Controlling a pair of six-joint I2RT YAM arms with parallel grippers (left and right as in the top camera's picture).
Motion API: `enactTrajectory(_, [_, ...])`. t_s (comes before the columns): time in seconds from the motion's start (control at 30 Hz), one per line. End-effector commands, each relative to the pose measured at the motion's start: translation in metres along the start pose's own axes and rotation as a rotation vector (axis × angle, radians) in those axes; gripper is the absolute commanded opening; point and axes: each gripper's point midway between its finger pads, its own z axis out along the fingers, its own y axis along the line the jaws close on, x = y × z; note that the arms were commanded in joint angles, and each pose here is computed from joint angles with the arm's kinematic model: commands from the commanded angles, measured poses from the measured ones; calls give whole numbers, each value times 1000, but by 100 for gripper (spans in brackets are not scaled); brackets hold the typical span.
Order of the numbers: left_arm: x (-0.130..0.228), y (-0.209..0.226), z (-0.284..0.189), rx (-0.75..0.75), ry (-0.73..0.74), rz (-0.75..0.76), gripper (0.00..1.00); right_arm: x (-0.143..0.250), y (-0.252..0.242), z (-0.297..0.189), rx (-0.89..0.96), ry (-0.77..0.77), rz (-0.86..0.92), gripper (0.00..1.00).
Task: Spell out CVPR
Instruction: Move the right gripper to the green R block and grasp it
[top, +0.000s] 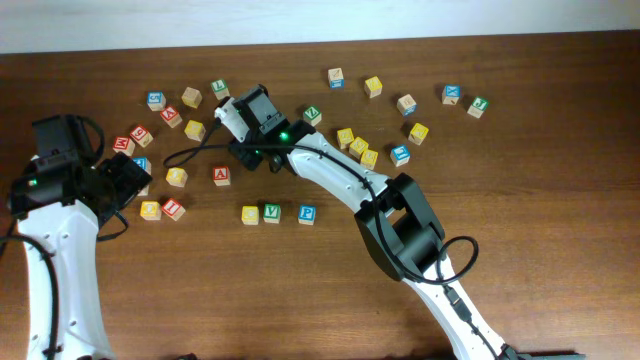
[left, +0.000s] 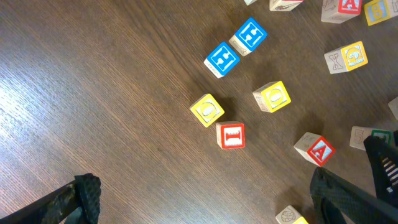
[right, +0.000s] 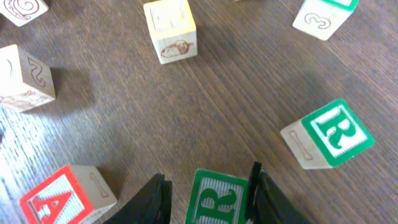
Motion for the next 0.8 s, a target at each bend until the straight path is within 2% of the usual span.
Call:
enactTrajectory(0.0, [-3,1,0,-6,-7,-14,99,-10,-13,-10,66,-10,-3,47])
enactTrajectory(0.07, [-3,1,0,-6,-7,-14,99,-7,-22,-11,111,2,-22,55])
enactTrajectory(0.13, [-3,1,0,-6,-7,-14,99,-4,-21,-11,108,16,-1,57])
enactTrajectory(0.2, [-4,1,0,-4,-10,-14,99,7,-17,-5,97,42,37,55])
enactTrajectory(0.27, [-4,1,0,-4,-10,-14,99,17,-13,2,73,65,42,47])
enactTrajectory(0.3, [-4,1,0,-4,-10,-14,99,17,-12,2,68,64,42,46])
enactTrajectory(0.47, [-4,1,0,-4,-11,-14,99,12,-2,5,63,47,41,46])
enactTrajectory(0.67, [-4,1,0,-4,-10,-14,99,32,1,20,85,94,57,46])
enactTrajectory(0.73, [-4,1,0,-4,-10,-14,99,34,-2,20,101,104,57,43])
enactTrajectory(0.77, [-4,1,0,-4,-10,-14,99,34,-2,20,102,102,57,37])
